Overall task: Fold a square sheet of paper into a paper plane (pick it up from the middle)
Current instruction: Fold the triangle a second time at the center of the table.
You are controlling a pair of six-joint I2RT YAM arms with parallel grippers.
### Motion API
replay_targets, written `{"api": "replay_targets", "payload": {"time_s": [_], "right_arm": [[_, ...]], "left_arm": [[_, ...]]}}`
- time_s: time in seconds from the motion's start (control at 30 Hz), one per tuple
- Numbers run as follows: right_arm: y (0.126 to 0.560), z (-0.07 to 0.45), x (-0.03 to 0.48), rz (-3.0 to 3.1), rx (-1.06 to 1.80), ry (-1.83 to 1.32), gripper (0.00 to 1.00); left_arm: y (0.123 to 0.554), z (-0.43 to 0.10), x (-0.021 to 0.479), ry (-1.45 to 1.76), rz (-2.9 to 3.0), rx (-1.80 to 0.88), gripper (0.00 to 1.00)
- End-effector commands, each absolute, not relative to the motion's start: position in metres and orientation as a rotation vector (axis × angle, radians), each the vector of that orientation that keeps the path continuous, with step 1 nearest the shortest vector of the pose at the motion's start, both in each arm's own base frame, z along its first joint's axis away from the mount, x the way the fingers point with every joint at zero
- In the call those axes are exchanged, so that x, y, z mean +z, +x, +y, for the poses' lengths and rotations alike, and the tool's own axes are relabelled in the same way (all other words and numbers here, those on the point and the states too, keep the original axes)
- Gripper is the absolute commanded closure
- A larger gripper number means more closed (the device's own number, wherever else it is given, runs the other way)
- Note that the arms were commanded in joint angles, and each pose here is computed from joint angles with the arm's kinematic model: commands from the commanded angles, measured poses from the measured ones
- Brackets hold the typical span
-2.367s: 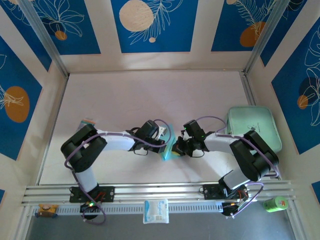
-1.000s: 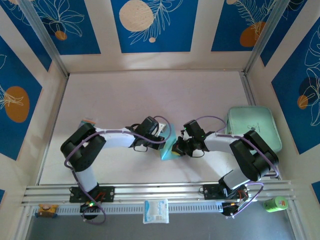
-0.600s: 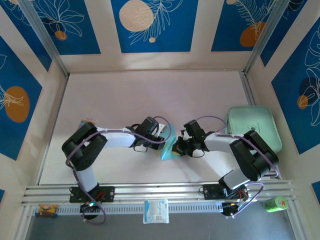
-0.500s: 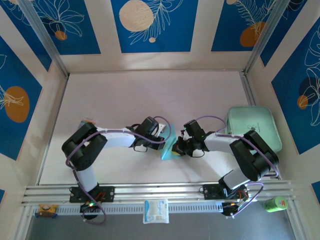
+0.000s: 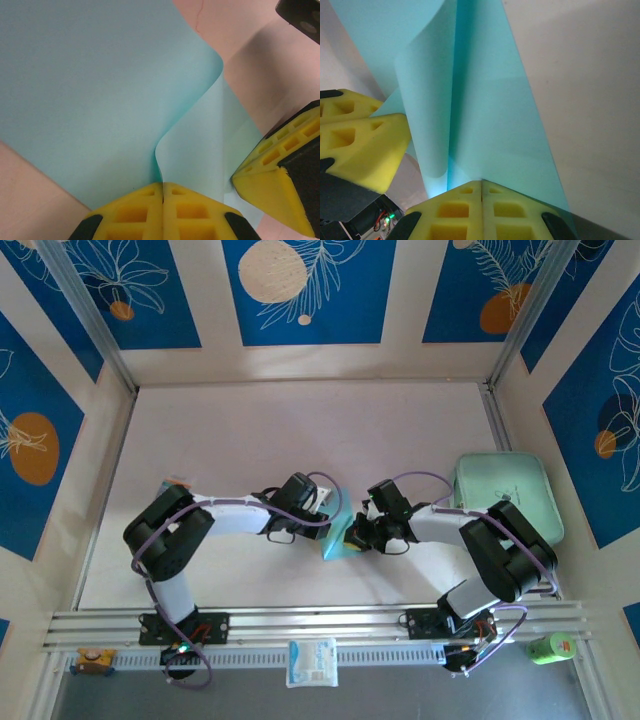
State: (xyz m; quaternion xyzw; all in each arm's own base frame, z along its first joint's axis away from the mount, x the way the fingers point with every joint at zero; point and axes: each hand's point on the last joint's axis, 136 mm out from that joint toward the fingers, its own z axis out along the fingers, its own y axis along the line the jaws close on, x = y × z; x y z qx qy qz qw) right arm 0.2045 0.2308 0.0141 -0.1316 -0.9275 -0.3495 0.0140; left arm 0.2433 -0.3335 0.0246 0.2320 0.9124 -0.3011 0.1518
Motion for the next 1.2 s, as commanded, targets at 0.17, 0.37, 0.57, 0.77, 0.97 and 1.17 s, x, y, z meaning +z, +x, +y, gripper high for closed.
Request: {"api": "replay_targets", "payload": {"time_s": [0.17, 0.37, 0.57, 0.77, 0.97, 1.17], "right_arm": [[0.192, 0.219, -0.001, -2.872, -0.991, -0.434, 1.00], [0.192, 0.218, -0.002, -2.872, -0.990, -0.440, 1.00], [0.192, 0.219, -0.001, -2.871, -0.992, -0.436, 1.00], [0.192, 0.218, -0.001, -2.870, -0.989, -0.437, 1.00], [0.192, 0.218, -0.001, -2.872, -0.989, -0.439, 1.00], [0.192, 0.218, -0.001, -2.871, -0.988, -0.441, 1.00]], "left_arm": [[0.253, -0.341, 0.035, 0.694, 2.564, -0.910, 0.96], [0.253, -0.340, 0.033, 0.692, 2.568, -0.910, 0.96], [0.252, -0.341, 0.033, 0.701, 2.561, -0.926, 0.96], [0.254, -0.341, 0.033, 0.701, 2.563, -0.922, 0.96], [0.254, -0.335, 0.026, 0.688, 2.588, -0.889, 0.96], [0.254, -0.336, 0.020, 0.688, 2.601, -0.897, 0.96]]}}
